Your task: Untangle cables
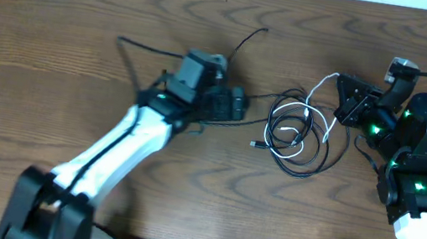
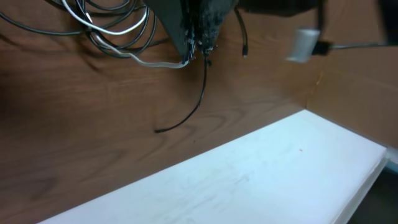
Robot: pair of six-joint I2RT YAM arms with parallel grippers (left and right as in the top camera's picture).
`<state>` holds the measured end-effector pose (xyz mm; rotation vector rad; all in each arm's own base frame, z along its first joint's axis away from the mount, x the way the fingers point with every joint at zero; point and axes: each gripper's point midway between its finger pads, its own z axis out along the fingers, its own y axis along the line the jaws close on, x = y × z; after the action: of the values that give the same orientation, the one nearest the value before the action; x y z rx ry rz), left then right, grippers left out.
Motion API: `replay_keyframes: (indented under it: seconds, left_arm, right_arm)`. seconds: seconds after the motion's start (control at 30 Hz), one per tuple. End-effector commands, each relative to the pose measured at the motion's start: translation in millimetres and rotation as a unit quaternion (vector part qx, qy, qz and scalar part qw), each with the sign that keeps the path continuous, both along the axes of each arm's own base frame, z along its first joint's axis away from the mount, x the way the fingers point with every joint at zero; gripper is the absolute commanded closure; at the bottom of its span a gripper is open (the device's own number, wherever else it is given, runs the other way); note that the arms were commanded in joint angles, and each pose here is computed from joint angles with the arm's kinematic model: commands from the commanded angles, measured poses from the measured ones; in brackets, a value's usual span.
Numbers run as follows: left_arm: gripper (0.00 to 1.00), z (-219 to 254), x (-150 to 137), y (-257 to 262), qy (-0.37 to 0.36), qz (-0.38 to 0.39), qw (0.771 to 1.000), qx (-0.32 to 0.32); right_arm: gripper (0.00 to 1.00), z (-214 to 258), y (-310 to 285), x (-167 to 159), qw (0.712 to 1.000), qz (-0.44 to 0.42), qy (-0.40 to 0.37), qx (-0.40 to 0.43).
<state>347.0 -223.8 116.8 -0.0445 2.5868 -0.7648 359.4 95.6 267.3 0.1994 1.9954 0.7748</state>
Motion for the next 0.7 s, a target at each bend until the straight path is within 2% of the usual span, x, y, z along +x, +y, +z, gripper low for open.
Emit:
replay_keyframes:
  seconds: [0.0,0.37,0.53,0.57,0.63,0.67]
  left_arm:
    - [0.06,-21,13,-17,-0.016,-0.004,1.0,0.015]
    - [0.06,-50,30,-85,-0.093,-0.072,0.993,-0.014]
    - [0.08,-74,40,-86,-0.107,-0.052,0.993,0.011]
    - [0.11,-82,43,-84,-0.107,-0.045,0.993,0.02]
    - [0.25,-90,44,-85,-0.105,-0.045,0.993,0.021]
    - [0.39,-94,45,-85,-0.105,-0.045,0.993,0.022]
  right_arm:
    - [0.99,4,2,-2,1.0,0.012,-0.004,-0.001]
    - [0.99,-1,2,-4,1.0,0.012,0.007,-0.002]
    - [0.99,-1,3,-5,1.0,0.015,0.009,0.0]
    - [0.99,-2,4,-6,1.0,0.017,0.011,0.001]
    - [0.99,-3,4,-6,1.0,0.017,0.013,0.0]
    - [0.99,-4,4,-7,1.0,0.017,0.015,0.0]
